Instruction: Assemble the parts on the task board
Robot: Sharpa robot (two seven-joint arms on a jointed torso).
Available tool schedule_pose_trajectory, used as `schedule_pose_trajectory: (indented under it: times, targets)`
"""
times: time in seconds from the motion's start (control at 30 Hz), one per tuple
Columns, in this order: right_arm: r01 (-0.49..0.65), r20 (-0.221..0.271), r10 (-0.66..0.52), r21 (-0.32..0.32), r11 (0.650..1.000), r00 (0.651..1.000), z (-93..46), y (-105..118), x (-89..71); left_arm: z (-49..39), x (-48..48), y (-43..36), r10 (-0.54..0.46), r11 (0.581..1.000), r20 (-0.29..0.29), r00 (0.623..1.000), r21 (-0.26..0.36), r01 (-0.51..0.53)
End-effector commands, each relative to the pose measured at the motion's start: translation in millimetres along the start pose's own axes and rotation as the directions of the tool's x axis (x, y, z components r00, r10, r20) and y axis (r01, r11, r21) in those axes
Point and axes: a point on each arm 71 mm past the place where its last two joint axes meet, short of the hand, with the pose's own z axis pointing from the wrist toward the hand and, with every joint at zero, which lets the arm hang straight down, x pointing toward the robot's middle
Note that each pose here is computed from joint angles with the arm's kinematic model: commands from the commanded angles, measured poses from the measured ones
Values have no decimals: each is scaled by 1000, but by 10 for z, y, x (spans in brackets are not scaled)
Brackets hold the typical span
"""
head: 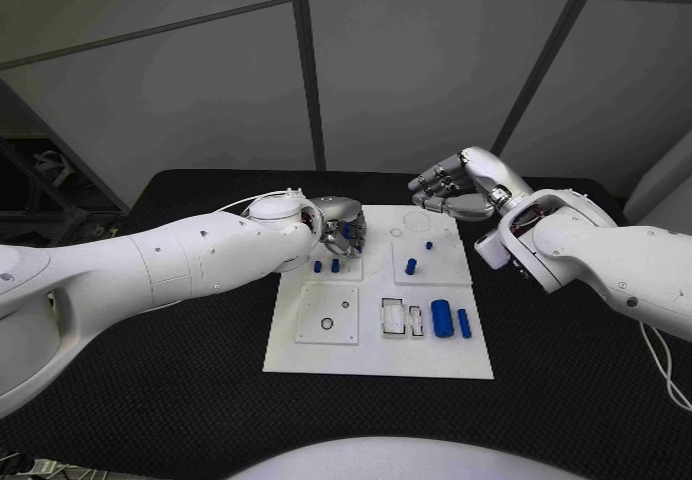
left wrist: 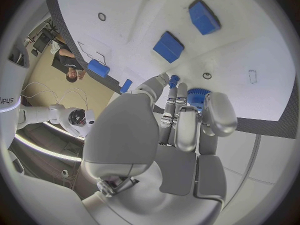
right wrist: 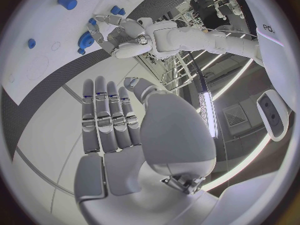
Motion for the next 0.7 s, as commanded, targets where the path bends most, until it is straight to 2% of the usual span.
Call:
schedule_pose_trajectory:
  times: [0.03,0.7]
  targets:
    - [2,-6,-2,-7,1000,1000,4,15,1,10,11,-2,9,1000,-13,1000,4,-9]
    - [0,-9,0,-9,1000,1000,6,22,9,46,69,3,8,1000,-44,999,-10,-9]
